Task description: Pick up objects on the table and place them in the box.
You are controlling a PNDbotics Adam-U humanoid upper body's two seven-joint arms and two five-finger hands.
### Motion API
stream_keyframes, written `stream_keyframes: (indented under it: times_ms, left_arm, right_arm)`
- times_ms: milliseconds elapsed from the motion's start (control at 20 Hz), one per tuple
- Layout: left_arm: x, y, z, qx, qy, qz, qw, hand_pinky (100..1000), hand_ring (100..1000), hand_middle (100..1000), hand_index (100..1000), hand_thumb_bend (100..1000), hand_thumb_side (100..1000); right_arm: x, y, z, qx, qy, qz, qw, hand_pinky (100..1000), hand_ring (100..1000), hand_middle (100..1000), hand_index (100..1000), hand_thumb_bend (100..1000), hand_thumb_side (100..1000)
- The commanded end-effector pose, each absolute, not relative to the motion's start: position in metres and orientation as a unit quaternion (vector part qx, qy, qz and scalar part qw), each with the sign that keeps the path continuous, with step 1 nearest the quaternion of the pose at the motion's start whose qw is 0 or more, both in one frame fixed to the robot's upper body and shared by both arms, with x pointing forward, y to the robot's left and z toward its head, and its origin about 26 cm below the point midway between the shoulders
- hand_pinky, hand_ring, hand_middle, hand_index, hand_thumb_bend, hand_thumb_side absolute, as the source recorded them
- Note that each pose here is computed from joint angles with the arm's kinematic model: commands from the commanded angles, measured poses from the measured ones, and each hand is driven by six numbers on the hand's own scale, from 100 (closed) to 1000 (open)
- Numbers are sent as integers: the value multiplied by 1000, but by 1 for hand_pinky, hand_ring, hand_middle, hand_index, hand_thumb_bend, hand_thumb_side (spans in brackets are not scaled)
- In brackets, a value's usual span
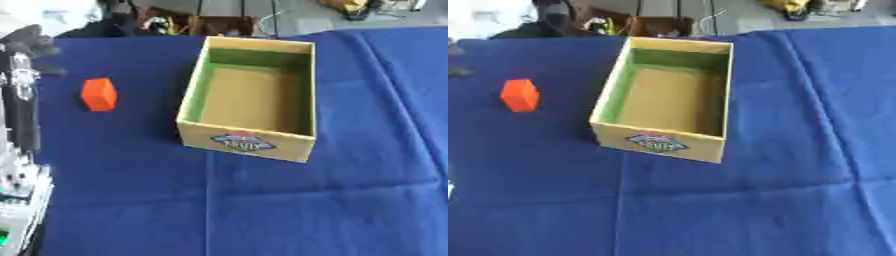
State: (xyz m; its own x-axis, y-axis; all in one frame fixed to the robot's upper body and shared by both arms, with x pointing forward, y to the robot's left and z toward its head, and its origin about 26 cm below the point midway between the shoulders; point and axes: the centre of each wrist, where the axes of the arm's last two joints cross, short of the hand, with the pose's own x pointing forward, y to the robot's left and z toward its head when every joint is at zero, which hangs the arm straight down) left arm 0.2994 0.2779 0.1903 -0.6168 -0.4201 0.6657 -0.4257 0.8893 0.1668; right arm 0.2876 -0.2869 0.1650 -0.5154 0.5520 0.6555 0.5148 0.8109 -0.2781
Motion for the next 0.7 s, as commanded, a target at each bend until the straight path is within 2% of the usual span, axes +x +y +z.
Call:
stream_keyframes:
  times_ms: [50, 500, 700]
  left_arm:
    - [297, 279, 197, 235, -904, 2, 357, 565, 681, 640, 782, 100, 880]
    - [297, 279, 198, 235, -904, 1, 357, 564, 681, 641, 781, 100, 876]
    - [298, 286, 209, 263, -901, -24, 345, 576, 700, 682, 819, 100, 848]
  right_arm:
    - [286, -287, 171, -304, -876, 25, 374, 754, 829, 828, 891, 100, 1000]
    - [287, -287, 172, -303, -877, 26, 373, 754, 828, 828, 891, 100, 1000]
    - [287, -287, 172, -304, -876, 28, 373, 754, 827, 827, 891, 100, 1000]
